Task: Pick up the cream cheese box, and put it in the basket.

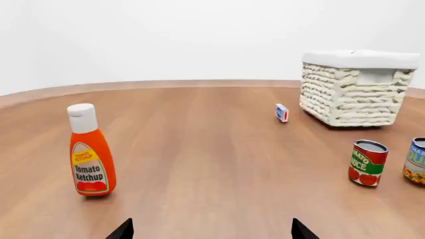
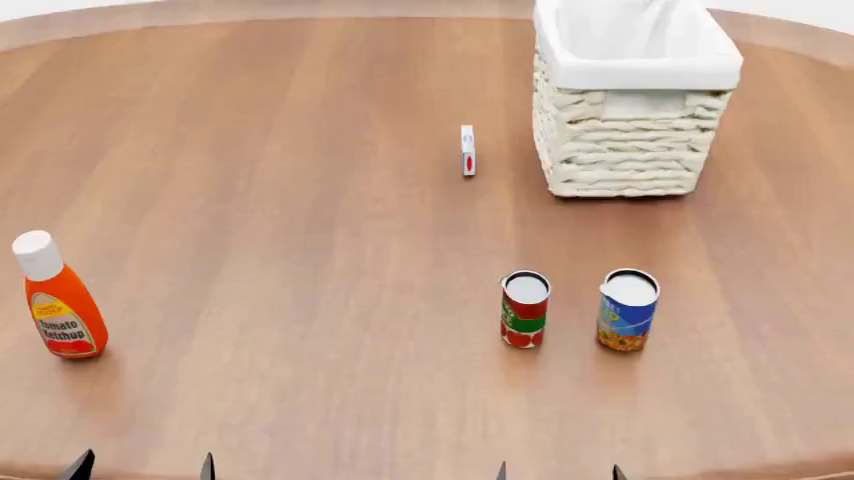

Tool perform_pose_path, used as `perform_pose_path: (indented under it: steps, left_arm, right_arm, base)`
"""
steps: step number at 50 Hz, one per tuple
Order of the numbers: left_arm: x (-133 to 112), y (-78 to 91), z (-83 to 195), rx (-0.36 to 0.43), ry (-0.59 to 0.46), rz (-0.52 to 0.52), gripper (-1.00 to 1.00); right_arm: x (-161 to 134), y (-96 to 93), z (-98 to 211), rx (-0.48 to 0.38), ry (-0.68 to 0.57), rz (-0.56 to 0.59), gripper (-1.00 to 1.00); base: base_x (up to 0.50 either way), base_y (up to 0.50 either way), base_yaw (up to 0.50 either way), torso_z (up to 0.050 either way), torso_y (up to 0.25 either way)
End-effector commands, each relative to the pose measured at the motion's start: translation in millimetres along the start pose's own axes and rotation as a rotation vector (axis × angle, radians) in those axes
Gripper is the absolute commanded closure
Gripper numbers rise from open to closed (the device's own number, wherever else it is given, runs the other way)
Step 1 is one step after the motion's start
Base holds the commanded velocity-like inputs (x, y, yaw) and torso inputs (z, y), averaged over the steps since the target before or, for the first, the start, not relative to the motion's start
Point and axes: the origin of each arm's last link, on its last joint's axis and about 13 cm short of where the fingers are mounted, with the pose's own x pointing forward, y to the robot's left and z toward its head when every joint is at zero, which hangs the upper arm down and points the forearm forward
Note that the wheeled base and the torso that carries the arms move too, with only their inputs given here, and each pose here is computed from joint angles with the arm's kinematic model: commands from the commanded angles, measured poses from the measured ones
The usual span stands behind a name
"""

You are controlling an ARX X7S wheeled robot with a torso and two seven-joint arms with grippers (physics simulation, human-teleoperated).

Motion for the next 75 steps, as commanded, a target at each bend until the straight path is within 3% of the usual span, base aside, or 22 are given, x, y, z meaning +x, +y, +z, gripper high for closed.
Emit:
perform_pose_path:
  steps: [1, 11, 14, 16, 34, 39, 45, 49, 75]
  left_arm:
    - [0, 0.2, 1, 0.000, 0.000, 0.000, -1.00]
    - [-2, -0.1, 1, -0.010, -0.004, -0.016, -1.00]
    - [1, -0.7, 0, 0.047, 0.010, 0.022, -1.00]
    - [-1, -0.2, 1, -0.012, -0.015, -0.005, -1.00]
    - [-6, -0.5, 6, -0.002, -0.036, -0.003, -1.00]
    - [-18, -0.9, 17, 0.039, -0.148, 0.035, -1.00]
    - [-44, 0.8, 39, 0.035, -0.300, 0.056, -1.00]
    - [-53, 0.1, 44, 0.041, -0.320, 0.049, -1.00]
    - [-38, -0.7, 33, 0.057, -0.262, 0.052, -1.00]
  right_arm:
    - [0, 0.1, 1, 0.000, 0.000, 0.000, -1.00]
    - [0, 1.7, -1, -0.022, -0.018, 0.001, -1.00]
    - [0, 1.8, -1, -0.023, -0.018, 0.002, -1.00]
    - [-1, 1.9, -1, -0.028, -0.019, 0.001, -1.00]
    - [-3, 1.6, 1, -0.024, -0.034, 0.002, -1.00]
    - [-13, 0.9, 10, -0.025, -0.096, -0.015, -1.00]
    - [-40, -0.5, 28, -0.011, -0.224, -0.013, -1.00]
    - [-48, -1.9, 34, -0.016, -0.254, -0.016, -1.00]
    - [-39, 0.3, 26, -0.045, -0.224, -0.012, -1.00]
  base:
    - [0.00, 0.00, 0.00, 0.000, 0.000]
    - [0.00, 0.00, 0.00, 0.000, 0.000]
    - [0.00, 0.00, 0.00, 0.000, 0.000]
    - [0.00, 0.00, 0.00, 0.000, 0.000]
    - [0.00, 0.00, 0.00, 0.000, 0.000]
    - [0.00, 0.00, 0.00, 0.000, 0.000]
    - [0.00, 0.00, 0.00, 0.000, 0.000]
    - [0.00, 0.00, 0.00, 0.000, 0.000]
    - [0.07, -0.13, 0.00, 0.000, 0.000]
